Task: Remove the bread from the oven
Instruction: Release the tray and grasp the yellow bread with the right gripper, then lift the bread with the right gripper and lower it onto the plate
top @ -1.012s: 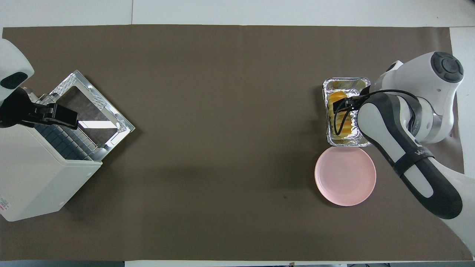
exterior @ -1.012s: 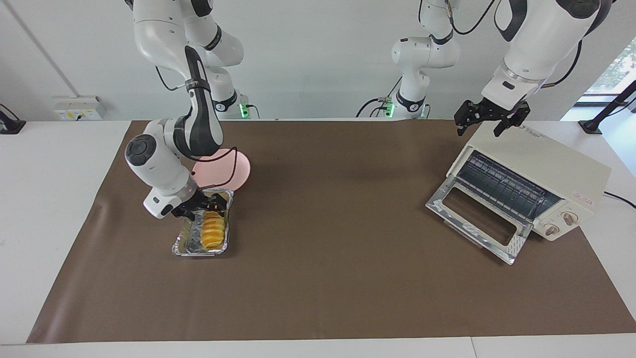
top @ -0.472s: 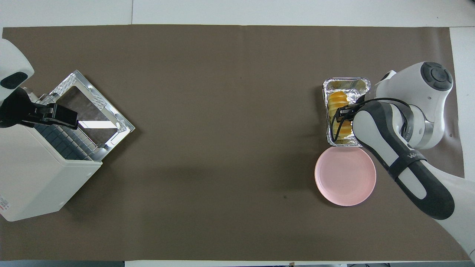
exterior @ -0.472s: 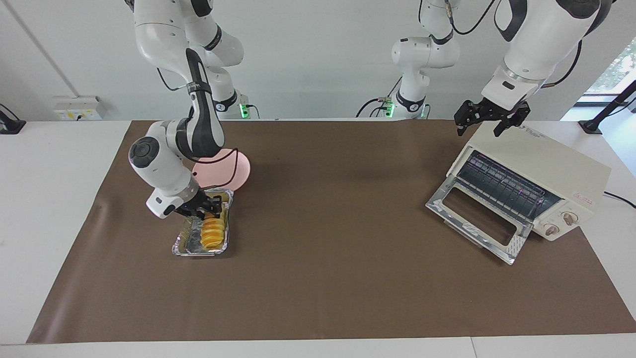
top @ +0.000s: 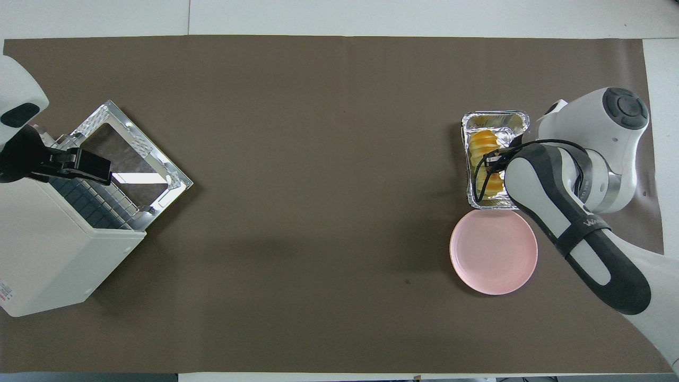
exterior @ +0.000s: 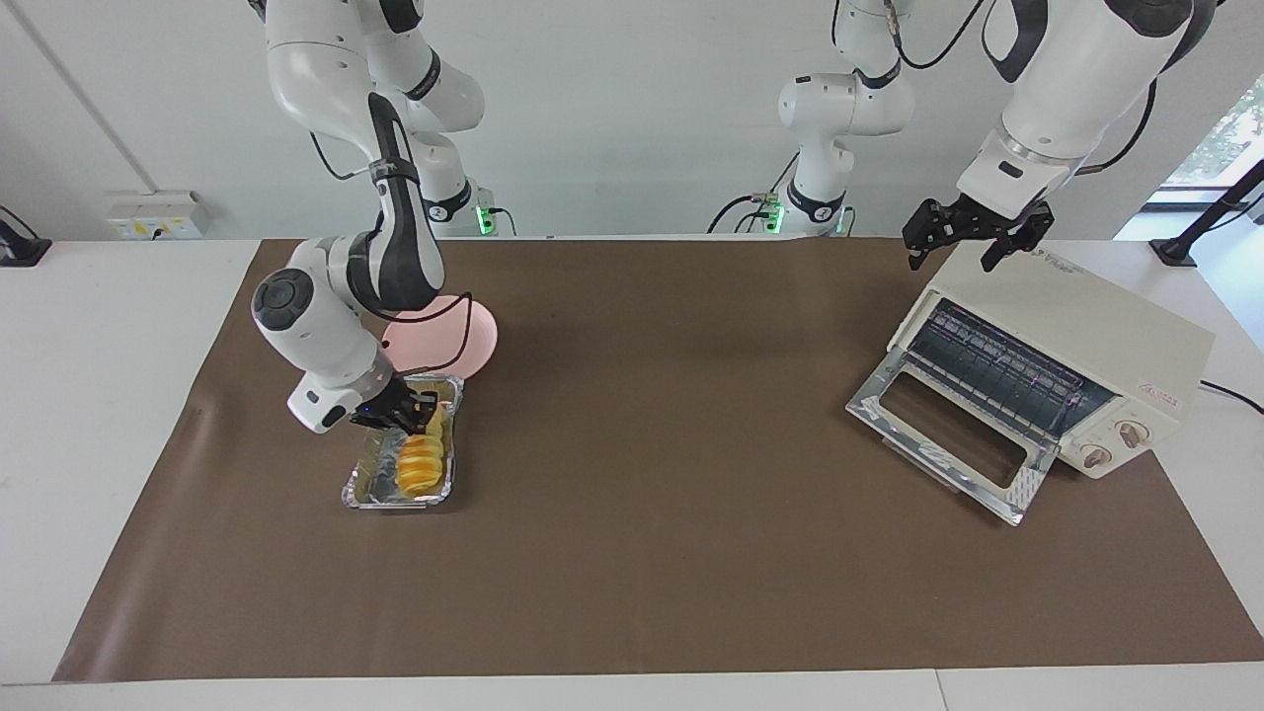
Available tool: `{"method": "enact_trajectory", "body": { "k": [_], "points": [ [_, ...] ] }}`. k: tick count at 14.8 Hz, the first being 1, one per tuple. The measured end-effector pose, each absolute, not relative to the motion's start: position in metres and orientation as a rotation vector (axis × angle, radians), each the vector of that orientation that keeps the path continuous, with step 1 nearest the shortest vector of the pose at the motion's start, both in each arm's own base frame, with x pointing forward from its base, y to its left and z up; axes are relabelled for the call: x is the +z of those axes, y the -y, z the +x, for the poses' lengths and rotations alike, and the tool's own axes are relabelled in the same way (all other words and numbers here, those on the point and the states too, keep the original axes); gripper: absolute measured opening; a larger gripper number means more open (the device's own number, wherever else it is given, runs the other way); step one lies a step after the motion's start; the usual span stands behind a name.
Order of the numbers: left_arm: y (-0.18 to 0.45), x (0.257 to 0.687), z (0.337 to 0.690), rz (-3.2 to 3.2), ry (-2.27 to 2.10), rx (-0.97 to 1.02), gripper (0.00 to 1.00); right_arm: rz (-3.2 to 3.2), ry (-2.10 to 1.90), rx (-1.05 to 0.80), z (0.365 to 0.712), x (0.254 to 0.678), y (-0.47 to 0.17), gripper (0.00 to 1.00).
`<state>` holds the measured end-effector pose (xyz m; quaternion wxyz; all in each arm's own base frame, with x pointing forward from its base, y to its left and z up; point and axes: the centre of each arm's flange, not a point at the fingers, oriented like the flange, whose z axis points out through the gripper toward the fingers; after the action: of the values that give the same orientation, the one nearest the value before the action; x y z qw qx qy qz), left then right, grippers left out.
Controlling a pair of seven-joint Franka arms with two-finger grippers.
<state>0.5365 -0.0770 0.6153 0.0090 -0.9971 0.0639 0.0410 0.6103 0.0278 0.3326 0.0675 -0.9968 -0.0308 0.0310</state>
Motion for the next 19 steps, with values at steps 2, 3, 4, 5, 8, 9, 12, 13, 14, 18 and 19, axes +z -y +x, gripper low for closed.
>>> {"method": "enact_trajectory", "body": {
  "k": [2,3,4,5,8,9,12,13,14,18,19],
  "points": [
    [0.077,0.615,0.536,-3.115,-0.2,0.128,1.0,-2.997,0.106,0.121,0.615,0.358,-0.029,0.07],
    [0.077,0.615,0.536,-3.115,-0.2,0.128,1.0,-2.995,0.112,0.13,0.614,0.373,-0.029,0.07],
    [0.077,0.615,0.536,-3.115,-0.2,0.128,1.0,-2.993,0.118,0.14,0.611,0.39,-0.029,0.07],
    [0.077,0.615,0.536,-3.115,-0.2,0.128,1.0,-2.991,0.124,0.161,0.605,0.407,-0.029,0.07],
    [0.077,0.615,0.536,-3.115,-0.2,0.128,1.0,-2.988,0.08,0.261,0.574,0.456,-0.029,0.07],
    [0.077,0.615,0.536,-3.115,-0.2,0.128,1.0,-2.989,0.046,0.304,0.561,0.468,-0.03,0.07],
    [0.077,0.615,0.536,-3.115,-0.2,0.128,1.0,-2.997,-0.017,0.385,0.515,0.472,-0.037,0.07],
    [0.077,0.615,0.536,-3.115,-0.2,0.128,1.0,-2.999,-0.021,0.41,0.499,0.466,-0.039,0.07],
    [0.077,0.615,0.536,-3.115,-0.2,0.128,1.0,-3.003,-0.025,0.418,0.486,0.457,-0.04,0.07],
    [0.077,0.615,0.536,-3.115,-0.2,0.128,1.0,-3.015,-0.053,0.431,0.44,0.408,-0.036,0.07],
    [0.077,0.615,0.536,-3.115,-0.2,0.128,1.0,-3.018,-0.057,0.426,0.433,0.399,-0.036,0.07]
  ]
}}
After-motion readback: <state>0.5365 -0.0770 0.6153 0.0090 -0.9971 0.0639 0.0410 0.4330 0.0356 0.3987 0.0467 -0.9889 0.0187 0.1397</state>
